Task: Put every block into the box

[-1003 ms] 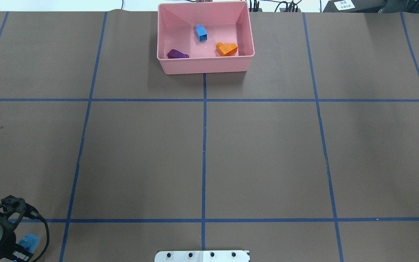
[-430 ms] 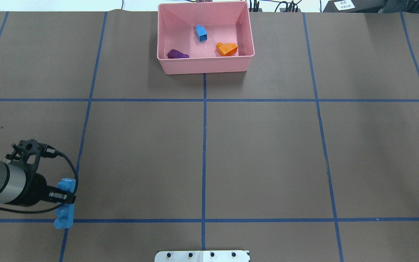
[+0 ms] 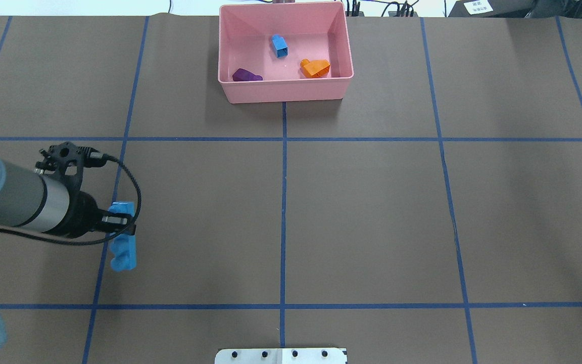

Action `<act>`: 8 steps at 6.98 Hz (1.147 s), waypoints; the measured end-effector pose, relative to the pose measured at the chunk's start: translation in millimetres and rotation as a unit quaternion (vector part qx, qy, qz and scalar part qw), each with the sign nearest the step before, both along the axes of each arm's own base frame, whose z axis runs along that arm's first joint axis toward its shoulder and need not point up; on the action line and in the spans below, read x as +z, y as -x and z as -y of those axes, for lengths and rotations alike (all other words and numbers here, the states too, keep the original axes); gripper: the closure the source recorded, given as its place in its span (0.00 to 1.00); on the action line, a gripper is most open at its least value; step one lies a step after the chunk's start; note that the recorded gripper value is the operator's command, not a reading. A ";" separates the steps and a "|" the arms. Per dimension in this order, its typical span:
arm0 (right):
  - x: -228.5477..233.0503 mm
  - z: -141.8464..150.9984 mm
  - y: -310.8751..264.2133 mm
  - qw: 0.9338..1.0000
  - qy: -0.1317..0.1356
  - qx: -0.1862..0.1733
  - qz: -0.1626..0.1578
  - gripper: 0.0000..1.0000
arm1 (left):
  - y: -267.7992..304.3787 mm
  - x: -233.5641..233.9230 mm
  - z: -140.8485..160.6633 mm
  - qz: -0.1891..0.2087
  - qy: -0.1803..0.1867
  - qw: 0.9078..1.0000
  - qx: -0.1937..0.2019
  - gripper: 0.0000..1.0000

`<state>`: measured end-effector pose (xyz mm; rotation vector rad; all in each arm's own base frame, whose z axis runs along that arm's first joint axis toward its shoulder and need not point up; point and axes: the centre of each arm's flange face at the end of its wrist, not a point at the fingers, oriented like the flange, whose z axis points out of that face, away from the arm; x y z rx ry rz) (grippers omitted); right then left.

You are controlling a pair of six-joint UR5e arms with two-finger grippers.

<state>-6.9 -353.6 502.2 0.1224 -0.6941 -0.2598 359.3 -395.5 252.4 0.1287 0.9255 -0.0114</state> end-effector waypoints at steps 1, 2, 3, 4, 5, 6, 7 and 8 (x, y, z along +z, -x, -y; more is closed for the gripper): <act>7.3 -6.3 -10.3 1.000 -0.006 -0.006 -0.003 0.01 | -8.3 -30.2 35.6 0.000 0.013 1.000 -0.028 1.00; 16.1 -13.4 -21.3 1.000 -0.011 -0.013 -0.005 0.01 | -21.1 -57.7 75.0 -0.003 0.033 0.998 -0.059 1.00; 25.7 -21.9 -30.9 1.000 -0.012 -0.017 -0.008 0.01 | -38.8 -90.0 126.0 -0.004 0.058 0.994 -0.088 1.00; 35.3 -30.7 -37.6 1.000 -0.008 -0.021 -0.008 0.01 | -57.6 -119.3 178.7 0.002 0.084 0.990 -0.111 1.00; 43.2 -38.5 -42.5 1.000 -0.003 -0.023 -0.008 0.01 | -75.7 -141.8 230.5 0.010 0.105 0.986 -0.131 1.00; 50.6 -44.5 -46.5 1.000 0.001 -0.023 -0.008 0.01 | -88.6 -155.8 278.5 0.009 0.122 0.981 -0.148 1.00; 57.5 -50.5 -50.0 1.000 0.007 -0.023 -0.008 0.01 | -98.5 -165.7 318.9 0.001 0.138 0.977 -0.161 1.00; 65.1 -60.0 -53.8 1.000 0.012 -0.026 -0.009 0.01 | -107.0 -172.4 347.4 -0.008 0.150 0.973 -0.173 0.35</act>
